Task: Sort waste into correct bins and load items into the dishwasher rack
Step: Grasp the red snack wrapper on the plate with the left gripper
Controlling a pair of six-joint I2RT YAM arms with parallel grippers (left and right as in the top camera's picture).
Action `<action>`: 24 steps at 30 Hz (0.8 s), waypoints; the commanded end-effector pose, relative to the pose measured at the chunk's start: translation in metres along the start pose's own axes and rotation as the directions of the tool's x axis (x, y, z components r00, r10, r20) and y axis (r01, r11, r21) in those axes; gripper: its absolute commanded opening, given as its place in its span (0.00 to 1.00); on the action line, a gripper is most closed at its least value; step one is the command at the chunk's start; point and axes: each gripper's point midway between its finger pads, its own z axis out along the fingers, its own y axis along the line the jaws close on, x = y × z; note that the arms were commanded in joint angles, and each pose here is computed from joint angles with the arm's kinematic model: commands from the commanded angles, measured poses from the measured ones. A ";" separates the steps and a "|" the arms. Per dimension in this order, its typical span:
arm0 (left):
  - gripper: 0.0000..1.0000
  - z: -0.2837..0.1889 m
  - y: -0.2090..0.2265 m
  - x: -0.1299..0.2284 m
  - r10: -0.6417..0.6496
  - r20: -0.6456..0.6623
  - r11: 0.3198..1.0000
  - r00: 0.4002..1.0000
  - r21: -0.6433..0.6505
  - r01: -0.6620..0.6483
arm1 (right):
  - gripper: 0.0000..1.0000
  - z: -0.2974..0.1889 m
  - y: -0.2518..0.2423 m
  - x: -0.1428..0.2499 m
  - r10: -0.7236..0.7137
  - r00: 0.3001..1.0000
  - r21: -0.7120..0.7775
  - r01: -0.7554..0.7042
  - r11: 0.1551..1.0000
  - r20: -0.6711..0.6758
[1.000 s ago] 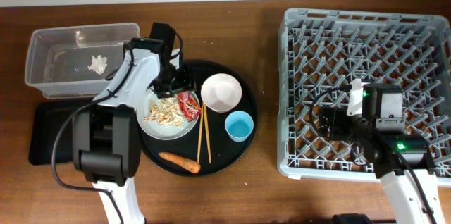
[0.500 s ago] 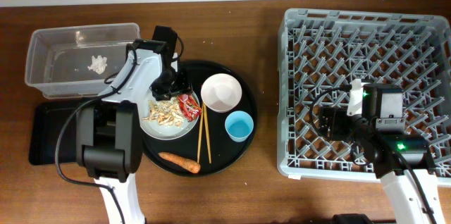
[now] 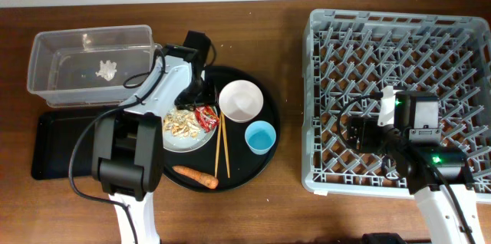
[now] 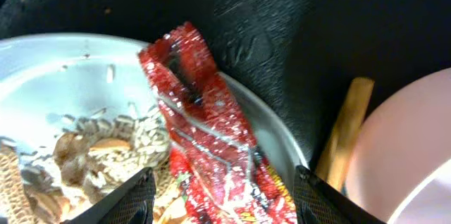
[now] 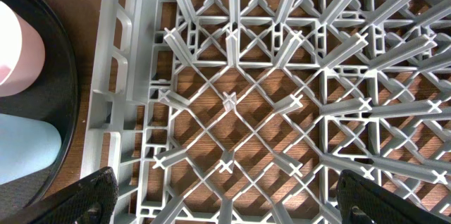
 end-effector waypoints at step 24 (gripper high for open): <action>0.56 0.006 0.012 -0.021 -0.011 0.093 0.997 0.996 -0.070 0.018 | 0.98 -0.006 0.001 -0.007 -0.011 1.000 0.004 0.011 1.000 0.022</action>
